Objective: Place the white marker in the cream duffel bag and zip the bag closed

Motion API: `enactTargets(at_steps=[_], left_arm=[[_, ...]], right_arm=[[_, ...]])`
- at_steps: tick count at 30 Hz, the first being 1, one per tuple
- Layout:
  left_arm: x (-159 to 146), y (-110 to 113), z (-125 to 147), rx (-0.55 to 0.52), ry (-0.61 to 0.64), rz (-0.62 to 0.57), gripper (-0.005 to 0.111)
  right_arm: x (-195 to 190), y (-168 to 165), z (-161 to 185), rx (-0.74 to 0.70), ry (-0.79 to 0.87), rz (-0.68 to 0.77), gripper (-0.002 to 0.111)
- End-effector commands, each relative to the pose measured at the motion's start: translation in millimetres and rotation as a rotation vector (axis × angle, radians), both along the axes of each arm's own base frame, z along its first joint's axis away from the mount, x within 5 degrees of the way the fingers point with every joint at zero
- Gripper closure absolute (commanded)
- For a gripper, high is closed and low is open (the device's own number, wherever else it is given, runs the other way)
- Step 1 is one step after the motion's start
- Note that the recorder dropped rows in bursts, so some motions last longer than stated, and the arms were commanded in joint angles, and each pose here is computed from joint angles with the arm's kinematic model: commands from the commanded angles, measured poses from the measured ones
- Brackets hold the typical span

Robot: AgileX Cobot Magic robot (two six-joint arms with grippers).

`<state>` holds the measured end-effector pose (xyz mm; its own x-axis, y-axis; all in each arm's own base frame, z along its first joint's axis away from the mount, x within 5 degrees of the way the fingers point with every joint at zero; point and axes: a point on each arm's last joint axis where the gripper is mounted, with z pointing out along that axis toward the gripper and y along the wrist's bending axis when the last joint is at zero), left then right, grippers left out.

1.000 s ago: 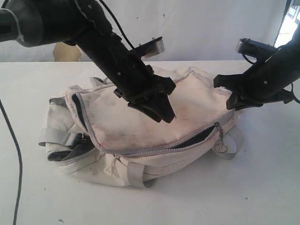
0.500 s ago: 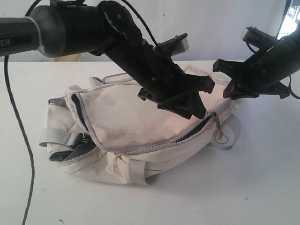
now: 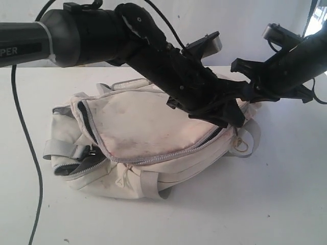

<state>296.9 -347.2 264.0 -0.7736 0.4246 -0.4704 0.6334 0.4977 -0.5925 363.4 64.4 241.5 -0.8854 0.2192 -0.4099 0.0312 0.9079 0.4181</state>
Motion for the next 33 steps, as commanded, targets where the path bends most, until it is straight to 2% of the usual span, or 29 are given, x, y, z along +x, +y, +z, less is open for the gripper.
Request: enactTargets(at_steps=[1, 20, 28, 33], left_arm=[[0.7, 0.9, 3.4, 0.016, -0.051, 0.023, 0.075], [7.1, -0.7, 5.2, -0.005, -0.099, 0.084, 0.074], [6.0, 1.3, 2.8, 0.029, -0.077, 0.085, 0.045], [9.3, -0.9, -8.2, 0.045, -0.057, 0.101, 0.043]], right_arm=[[5.3, -4.3, 5.4, 0.009, -0.042, -0.030, 0.108], [8.9, 1.8, 16.7, 0.113, -0.045, -0.062, 0.108], [9.9, 1.3, 17.1, 0.111, -0.056, -0.068, 0.108], [10.2, 2.4, 17.9, 0.133, -0.055, -0.078, 0.108]])
